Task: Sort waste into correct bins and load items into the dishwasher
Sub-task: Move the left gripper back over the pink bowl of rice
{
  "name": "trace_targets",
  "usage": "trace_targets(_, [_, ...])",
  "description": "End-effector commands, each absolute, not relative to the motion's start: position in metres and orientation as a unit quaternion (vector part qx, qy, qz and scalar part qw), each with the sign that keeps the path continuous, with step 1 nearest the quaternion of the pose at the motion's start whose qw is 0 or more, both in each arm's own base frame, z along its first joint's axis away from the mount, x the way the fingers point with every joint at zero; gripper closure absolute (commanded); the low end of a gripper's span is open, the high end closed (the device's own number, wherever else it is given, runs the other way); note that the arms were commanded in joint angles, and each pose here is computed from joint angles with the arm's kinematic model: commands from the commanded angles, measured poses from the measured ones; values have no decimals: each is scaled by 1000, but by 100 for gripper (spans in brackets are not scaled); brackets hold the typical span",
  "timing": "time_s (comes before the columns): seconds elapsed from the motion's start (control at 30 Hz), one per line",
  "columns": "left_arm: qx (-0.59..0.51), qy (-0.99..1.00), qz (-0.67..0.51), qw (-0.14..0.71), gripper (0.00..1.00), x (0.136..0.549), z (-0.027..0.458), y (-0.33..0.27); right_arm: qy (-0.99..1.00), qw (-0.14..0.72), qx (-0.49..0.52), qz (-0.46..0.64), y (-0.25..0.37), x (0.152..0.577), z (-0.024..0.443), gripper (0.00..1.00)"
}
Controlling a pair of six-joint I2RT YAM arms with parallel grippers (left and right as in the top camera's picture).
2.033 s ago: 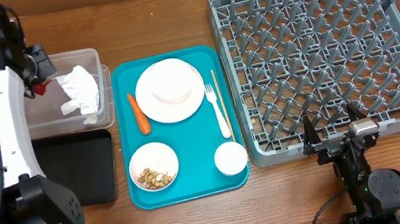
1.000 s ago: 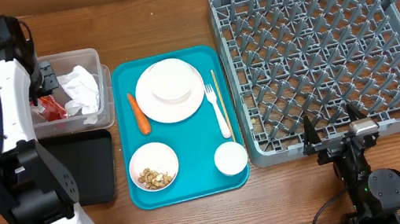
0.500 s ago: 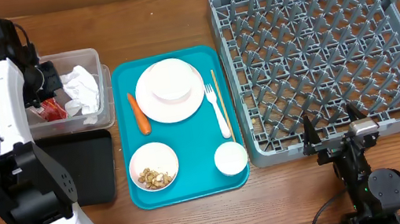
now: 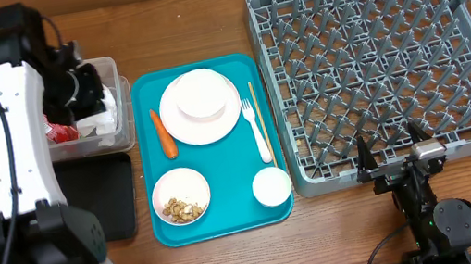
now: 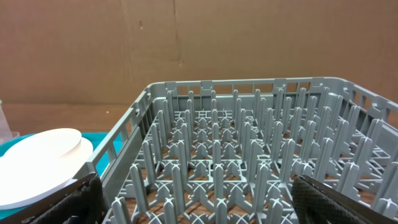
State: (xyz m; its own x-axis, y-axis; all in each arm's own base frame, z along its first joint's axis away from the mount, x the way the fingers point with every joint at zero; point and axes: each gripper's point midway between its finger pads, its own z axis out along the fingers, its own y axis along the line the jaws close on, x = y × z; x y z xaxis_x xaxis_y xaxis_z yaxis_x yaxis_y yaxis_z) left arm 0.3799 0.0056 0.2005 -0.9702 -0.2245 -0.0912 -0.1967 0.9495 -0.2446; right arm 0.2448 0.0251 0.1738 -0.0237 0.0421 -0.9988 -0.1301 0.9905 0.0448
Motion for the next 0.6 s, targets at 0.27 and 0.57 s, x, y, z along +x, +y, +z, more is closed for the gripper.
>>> trace_targets(0.27, [38,989,-125,65,96,309,262,-93,713,698,-29,58,23,245,171,0])
trace_targets(0.57, [51,987,-69,133,96,235,289,-117,713,698,-29,58,23,245,171,0])
